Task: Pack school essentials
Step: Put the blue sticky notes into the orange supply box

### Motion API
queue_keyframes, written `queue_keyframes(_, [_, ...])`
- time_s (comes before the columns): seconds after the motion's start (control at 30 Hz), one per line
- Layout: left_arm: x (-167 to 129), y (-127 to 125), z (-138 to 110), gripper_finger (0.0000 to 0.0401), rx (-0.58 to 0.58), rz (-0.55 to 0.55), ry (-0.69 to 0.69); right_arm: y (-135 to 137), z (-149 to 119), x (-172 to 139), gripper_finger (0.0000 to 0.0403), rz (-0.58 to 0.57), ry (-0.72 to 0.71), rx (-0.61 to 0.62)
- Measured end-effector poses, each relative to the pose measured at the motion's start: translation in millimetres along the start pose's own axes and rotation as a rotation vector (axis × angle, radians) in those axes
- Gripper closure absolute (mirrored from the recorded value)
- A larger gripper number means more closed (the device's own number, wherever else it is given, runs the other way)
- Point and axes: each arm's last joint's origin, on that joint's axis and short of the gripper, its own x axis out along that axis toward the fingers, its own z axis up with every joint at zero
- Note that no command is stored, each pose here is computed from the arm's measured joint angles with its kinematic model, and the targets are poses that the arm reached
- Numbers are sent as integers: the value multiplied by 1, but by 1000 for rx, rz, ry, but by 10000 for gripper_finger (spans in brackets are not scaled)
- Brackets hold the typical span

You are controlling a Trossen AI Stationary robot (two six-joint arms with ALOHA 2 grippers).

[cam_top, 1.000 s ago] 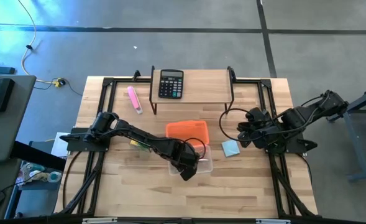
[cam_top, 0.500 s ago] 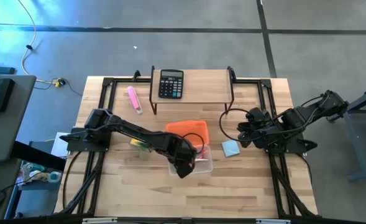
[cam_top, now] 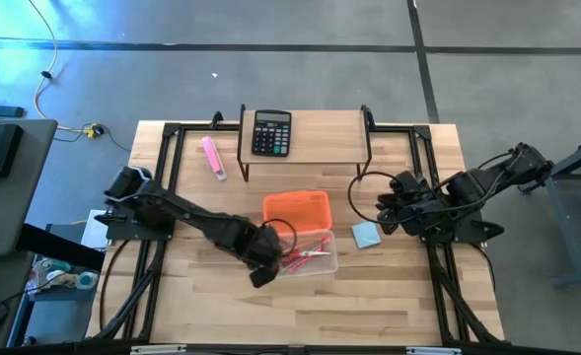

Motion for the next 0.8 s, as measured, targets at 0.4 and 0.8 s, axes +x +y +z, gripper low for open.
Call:
queue_keyframes(0.4, [-17,37,-50,389,-66,-86,-124,0,-2,0,141,2,46,147])
queue_keyframes(0.8, [-61,87,-80,394,-28,-224,-379,2,-5,3,69,-13,136,339])
